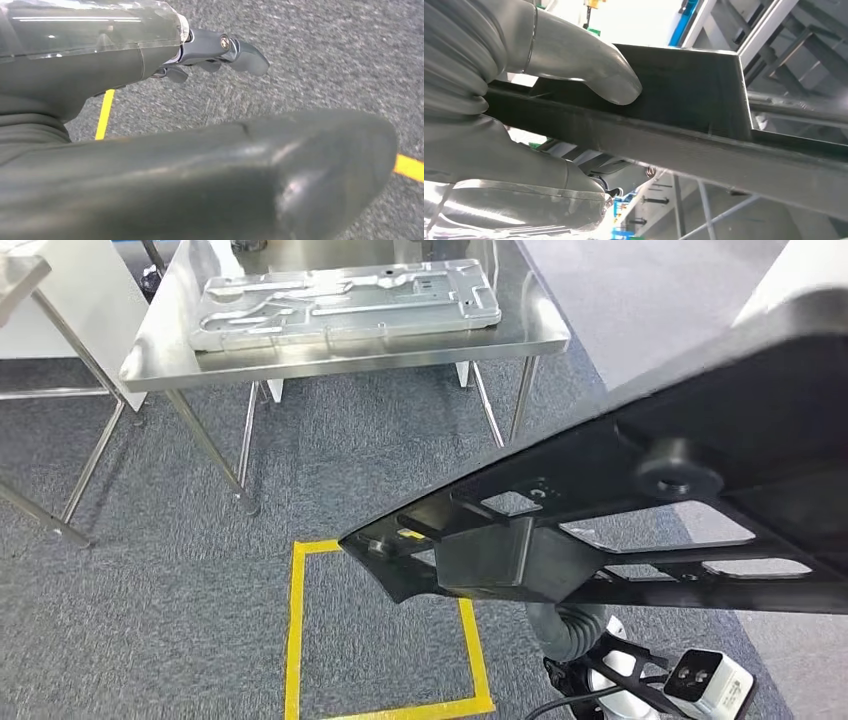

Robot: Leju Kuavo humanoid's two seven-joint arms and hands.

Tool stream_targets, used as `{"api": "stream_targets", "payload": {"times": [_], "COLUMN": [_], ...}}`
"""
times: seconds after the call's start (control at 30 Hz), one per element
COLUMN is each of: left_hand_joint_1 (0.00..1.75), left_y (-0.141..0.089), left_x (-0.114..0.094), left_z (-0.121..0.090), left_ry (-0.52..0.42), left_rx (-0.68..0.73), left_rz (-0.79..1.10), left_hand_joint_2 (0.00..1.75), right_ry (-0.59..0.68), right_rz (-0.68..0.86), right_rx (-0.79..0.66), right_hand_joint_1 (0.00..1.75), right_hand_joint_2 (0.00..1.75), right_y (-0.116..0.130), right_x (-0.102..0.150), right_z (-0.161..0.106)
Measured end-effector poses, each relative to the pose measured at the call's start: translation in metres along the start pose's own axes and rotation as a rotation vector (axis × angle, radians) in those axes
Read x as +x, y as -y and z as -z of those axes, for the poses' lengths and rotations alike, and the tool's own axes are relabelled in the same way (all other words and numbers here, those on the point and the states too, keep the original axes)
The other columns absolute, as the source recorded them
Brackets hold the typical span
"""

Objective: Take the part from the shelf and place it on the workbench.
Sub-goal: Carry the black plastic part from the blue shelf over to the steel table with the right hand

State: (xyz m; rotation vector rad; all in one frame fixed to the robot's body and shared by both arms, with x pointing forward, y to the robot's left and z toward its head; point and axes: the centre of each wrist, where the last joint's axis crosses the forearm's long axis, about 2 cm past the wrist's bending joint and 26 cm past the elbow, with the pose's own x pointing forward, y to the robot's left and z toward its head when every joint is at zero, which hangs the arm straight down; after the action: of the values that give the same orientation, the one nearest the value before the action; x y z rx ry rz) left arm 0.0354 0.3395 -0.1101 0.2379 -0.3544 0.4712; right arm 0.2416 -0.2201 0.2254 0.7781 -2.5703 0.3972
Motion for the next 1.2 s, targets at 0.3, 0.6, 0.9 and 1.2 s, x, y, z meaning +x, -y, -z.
{"api": "stream_targets", "payload": {"times": [0.3, 0.6, 0.9, 1.2], "left_hand_joint_1": [0.0, 0.0, 0.0, 0.0], "left_y": [-0.0001, 0.0011, 0.0004, 0.0009], "left_x": [-0.0003, 0.0007, -0.0013, 0.0004], "left_z": [-0.0001, 0.0001, -0.0004, 0.0], "left_ry": [-0.001, -0.002, -0.006, -0.004], "left_rx": [-0.001, -0.001, 0.001, 0.0], "left_rz": [-0.002, -0.003, -0.001, -0.001], "left_hand_joint_2": [0.0, 0.0, 0.0, 0.0], "right_ry": [0.009, 0.012, 0.013, 0.016], "right_rz": [0.016, 0.023, 0.028, 0.026], "right_rx": [0.005, 0.007, 0.011, 0.01], "right_hand_joint_1": [1.75, 1.75, 1.75, 1.75], "right_hand_joint_2": [1.75, 1.75, 1.75, 1.75], "right_y": [0.0011, 0.0019, 0.0024, 0.0035], "right_x": [-0.0004, -0.0009, -0.0017, -0.0024], "right_z": [0.0017, 0.0025, 0.0029, 0.0042]}}
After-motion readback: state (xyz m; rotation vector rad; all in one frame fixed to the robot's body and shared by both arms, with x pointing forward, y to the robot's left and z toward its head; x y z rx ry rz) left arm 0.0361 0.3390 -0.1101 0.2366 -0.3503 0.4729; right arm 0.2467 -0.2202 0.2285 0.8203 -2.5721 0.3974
